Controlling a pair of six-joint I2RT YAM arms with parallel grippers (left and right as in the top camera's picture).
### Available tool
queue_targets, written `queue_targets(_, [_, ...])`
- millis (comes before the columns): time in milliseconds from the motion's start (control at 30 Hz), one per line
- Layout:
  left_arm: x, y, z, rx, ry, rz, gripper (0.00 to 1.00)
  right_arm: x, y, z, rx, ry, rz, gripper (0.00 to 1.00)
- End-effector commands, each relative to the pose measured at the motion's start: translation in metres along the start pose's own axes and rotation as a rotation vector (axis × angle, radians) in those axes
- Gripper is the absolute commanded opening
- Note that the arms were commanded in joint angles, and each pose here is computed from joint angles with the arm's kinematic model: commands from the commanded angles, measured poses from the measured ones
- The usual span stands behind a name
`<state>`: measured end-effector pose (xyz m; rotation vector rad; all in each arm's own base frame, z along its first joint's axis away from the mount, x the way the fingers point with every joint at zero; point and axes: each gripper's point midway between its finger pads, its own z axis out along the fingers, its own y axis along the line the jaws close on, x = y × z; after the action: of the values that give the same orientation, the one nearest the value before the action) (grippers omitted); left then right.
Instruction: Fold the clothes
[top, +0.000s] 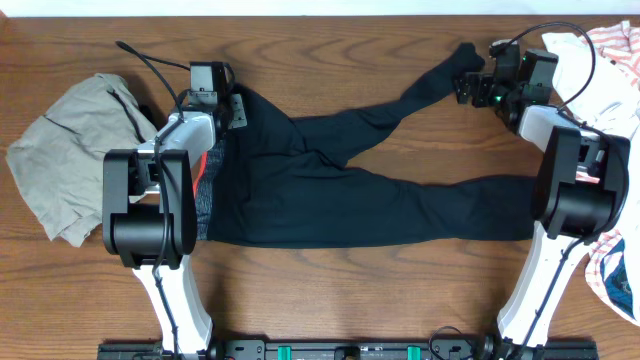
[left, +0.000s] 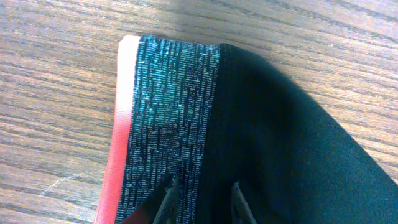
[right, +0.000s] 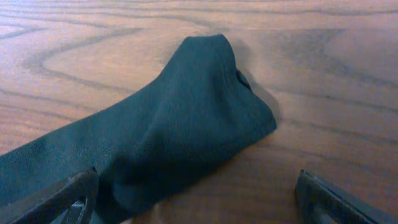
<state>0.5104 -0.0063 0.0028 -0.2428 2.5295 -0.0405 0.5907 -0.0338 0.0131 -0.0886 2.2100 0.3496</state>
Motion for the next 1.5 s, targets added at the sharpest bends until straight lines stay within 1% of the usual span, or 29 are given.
queue_targets(0, [0.046, 0.015, 0.019, -0.062, 0.123, -0.013, 0.30, 0.013, 0.010, 0.015, -0.030, 0.012, 0.008, 0.99])
queue_targets(167, [0.048, 0.006, 0.019, -0.052, 0.124, 0.004, 0.30, 0.015, 0.017, 0.024, -0.029, 0.002, -0.011, 0.99])
queue_targets(233, [0.049, 0.002, 0.019, -0.048, 0.125, 0.010, 0.30, 0.017, 0.019, 0.026, -0.024, 0.003, -0.016, 0.95])
queue_targets(267, [0.049, 0.000, 0.019, -0.046, 0.125, 0.015, 0.30, 0.018, 0.019, 0.028, -0.013, 0.006, -0.019, 0.88])
queue_targets(300, [0.049, -0.002, 0.019, -0.044, 0.125, 0.017, 0.30, 0.018, 0.019, 0.028, -0.001, 0.008, -0.019, 0.76])
queue_targets(333, [0.049, -0.003, 0.018, -0.043, 0.125, 0.019, 0.30, 0.019, 0.016, 0.028, 0.017, 0.013, -0.016, 0.61])
queue_targets(400, [0.050, -0.003, 0.018, -0.043, 0.126, 0.020, 0.30, 0.020, 0.007, 0.027, 0.070, 0.018, 0.027, 0.15])
queue_targets(433, [0.050, -0.003, 0.018, -0.044, 0.126, 0.020, 0.30, 0.020, 0.002, 0.025, 0.091, 0.022, 0.050, 0.02])
queue_targets(567, [0.049, -0.001, 0.019, -0.046, 0.125, 0.016, 0.30, 0.011, -0.012, 0.007, 0.119, 0.033, 0.111, 0.01])
queue_targets(700, [0.049, 0.000, 0.019, -0.047, 0.125, 0.014, 0.30, -0.013, -0.018, -0.031, 0.145, 0.049, 0.140, 0.01])
queue_targets(833, [0.049, 0.000, 0.019, -0.047, 0.125, 0.015, 0.30, -0.035, -0.007, -0.078, 0.156, 0.086, 0.165, 0.01])
queue_targets(967, [0.049, 0.000, 0.019, -0.047, 0.125, 0.015, 0.30, -0.046, 0.013, -0.122, 0.155, 0.139, 0.186, 0.01])
queue_targets(1100, [0.049, 0.000, 0.019, -0.047, 0.125, 0.015, 0.30, -0.043, 0.028, -0.153, 0.156, 0.197, 0.230, 0.02])
queue_targets(1200, [0.049, 0.000, 0.019, -0.047, 0.125, 0.015, 0.30, -0.040, 0.033, -0.164, 0.162, 0.219, 0.283, 0.02])
queue_targets(1333, [0.049, 0.000, 0.018, -0.047, 0.126, 0.015, 0.30, -0.021, 0.037, -0.171, 0.174, 0.293, 0.379, 0.01])
queue_targets(1467, [0.050, 0.000, 0.018, -0.047, 0.128, 0.015, 0.30, -0.003, 0.040, -0.177, 0.190, 0.372, 0.411, 0.02])
